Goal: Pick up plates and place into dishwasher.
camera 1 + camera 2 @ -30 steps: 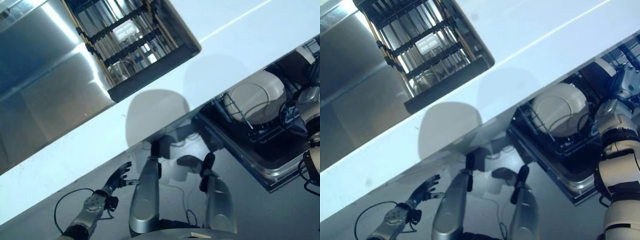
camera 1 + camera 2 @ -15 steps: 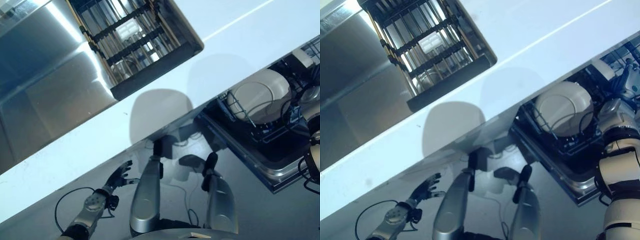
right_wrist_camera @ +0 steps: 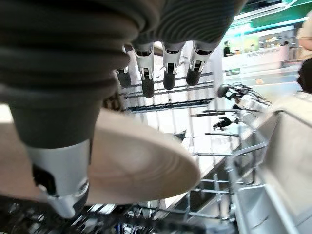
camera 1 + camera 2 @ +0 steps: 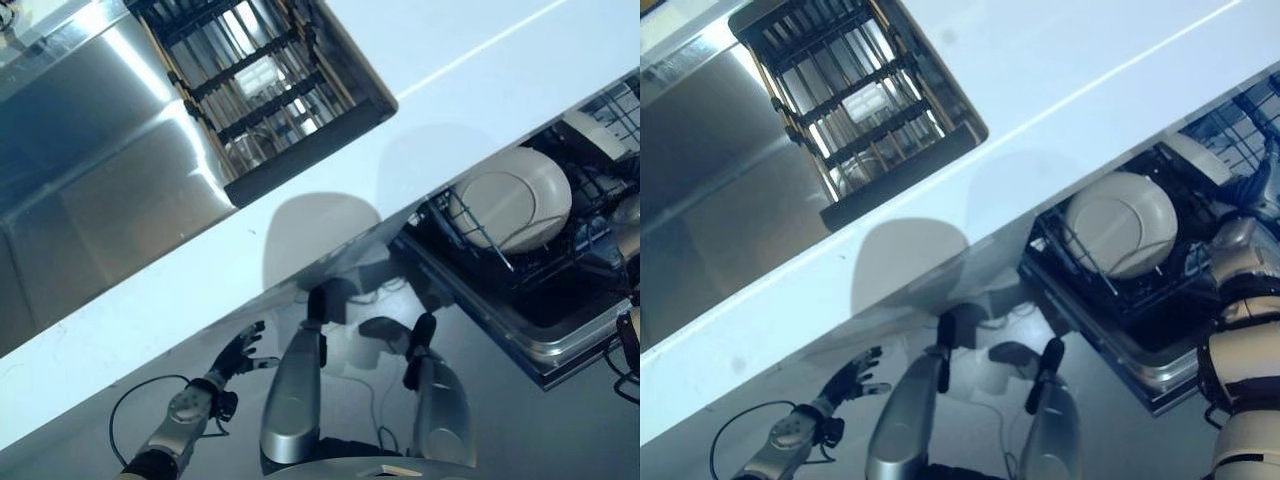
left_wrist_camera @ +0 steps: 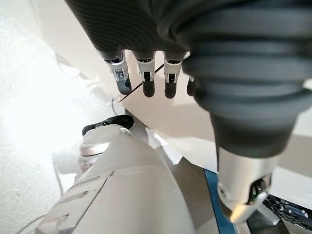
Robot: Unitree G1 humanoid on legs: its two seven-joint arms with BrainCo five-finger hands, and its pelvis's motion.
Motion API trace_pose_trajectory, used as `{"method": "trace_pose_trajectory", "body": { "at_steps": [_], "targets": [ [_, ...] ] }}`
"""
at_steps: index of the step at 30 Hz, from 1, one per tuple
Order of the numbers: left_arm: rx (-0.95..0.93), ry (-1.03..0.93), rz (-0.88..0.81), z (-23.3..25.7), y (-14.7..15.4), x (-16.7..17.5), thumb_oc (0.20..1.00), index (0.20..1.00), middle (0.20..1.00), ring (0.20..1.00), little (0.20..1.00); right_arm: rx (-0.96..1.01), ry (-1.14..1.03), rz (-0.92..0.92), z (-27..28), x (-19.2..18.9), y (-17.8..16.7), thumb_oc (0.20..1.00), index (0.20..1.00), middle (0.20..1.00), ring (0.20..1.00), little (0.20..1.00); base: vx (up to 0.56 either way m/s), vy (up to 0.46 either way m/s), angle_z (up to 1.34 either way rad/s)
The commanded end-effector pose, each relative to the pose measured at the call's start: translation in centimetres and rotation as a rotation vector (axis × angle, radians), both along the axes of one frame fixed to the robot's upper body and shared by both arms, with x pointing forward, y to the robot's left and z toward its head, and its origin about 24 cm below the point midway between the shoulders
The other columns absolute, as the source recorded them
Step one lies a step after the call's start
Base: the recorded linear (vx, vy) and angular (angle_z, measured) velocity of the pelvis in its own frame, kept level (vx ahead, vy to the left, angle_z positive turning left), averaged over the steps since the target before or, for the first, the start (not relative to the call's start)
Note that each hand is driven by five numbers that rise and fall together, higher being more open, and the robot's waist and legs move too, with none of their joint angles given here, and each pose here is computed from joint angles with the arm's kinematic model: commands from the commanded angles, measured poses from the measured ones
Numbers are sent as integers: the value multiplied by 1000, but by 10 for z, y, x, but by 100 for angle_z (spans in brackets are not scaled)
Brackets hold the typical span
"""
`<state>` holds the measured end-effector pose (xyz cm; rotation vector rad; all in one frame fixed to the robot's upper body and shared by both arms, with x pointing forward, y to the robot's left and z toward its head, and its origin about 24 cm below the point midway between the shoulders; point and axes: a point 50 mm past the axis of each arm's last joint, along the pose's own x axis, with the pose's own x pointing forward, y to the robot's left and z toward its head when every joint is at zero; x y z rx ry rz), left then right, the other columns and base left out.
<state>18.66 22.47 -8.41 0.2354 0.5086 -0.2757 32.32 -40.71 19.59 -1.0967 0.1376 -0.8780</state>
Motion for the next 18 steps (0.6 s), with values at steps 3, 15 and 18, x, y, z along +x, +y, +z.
{"method": "trace_pose_trajectory", "body": {
  "at_steps": [3, 15, 18],
  "targets": [
    [26, 75, 75, -11, 24, -37, 1000, 1000, 1000, 1000, 1000, 5, 9, 104, 6, -21, -17, 1000, 1000, 1000, 1000, 1000, 25, 8, 1],
    [95, 173, 193, -25, 44, -66, 1000, 1000, 1000, 1000, 1000, 335, 189, 337, -68, -64, -24, 1000, 1000, 1000, 1000, 1000, 76, 4, -8],
    [99, 190, 202, -28, 45, -71, 1000, 1000, 1000, 1000, 1000, 377, 210, 331, -84, -76, -25, 1000, 1000, 1000, 1000, 1000, 72, -7, -8]
  ]
}}
